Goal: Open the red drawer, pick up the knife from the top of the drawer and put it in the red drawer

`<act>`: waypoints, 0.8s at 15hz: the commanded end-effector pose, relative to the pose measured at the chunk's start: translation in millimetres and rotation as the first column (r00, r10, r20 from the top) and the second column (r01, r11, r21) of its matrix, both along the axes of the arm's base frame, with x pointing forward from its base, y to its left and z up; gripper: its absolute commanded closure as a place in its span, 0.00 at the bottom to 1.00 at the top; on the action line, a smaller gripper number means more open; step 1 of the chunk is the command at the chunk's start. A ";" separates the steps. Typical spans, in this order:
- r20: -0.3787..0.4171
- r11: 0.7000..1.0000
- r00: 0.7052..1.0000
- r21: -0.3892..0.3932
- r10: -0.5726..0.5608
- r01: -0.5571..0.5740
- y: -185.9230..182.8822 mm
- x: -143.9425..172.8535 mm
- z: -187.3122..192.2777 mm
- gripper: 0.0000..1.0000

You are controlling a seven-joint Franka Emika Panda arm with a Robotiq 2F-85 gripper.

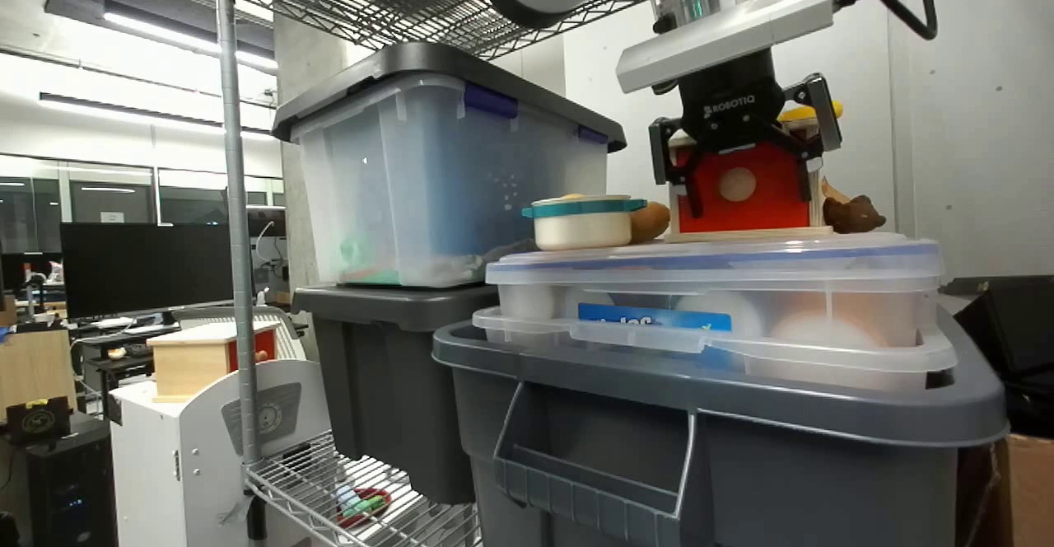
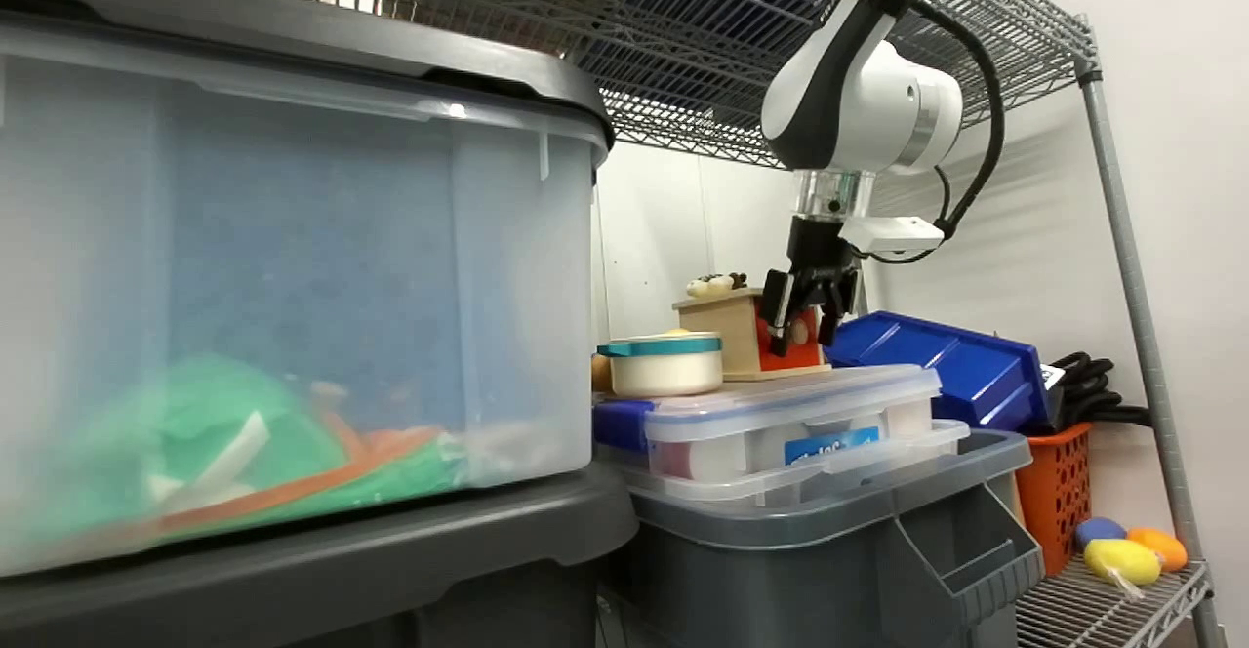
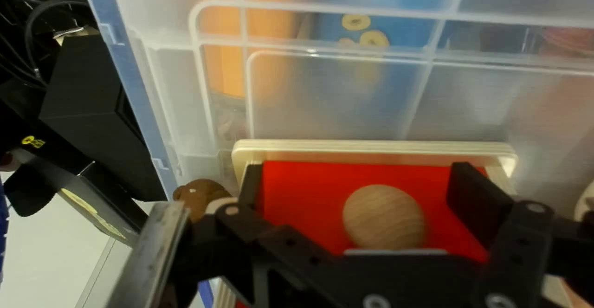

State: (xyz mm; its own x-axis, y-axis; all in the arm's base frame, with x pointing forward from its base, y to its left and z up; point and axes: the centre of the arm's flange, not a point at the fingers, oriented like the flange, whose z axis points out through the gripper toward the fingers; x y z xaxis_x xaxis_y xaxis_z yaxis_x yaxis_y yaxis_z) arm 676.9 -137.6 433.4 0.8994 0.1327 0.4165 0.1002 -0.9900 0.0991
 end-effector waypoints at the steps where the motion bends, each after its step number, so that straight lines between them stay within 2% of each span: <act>1: 0.002 1.000 1.000 0.019 0.024 -0.024 -8.5 10.0 6.8 0.00; 9: 0.018 0.999 0.999 0.014 0.038 -0.039 -4.2 7.9 15.9 0.01; 12: 0.024 0.999 0.999 0.012 0.046 -0.046 -0.2 7.5 20.2 0.28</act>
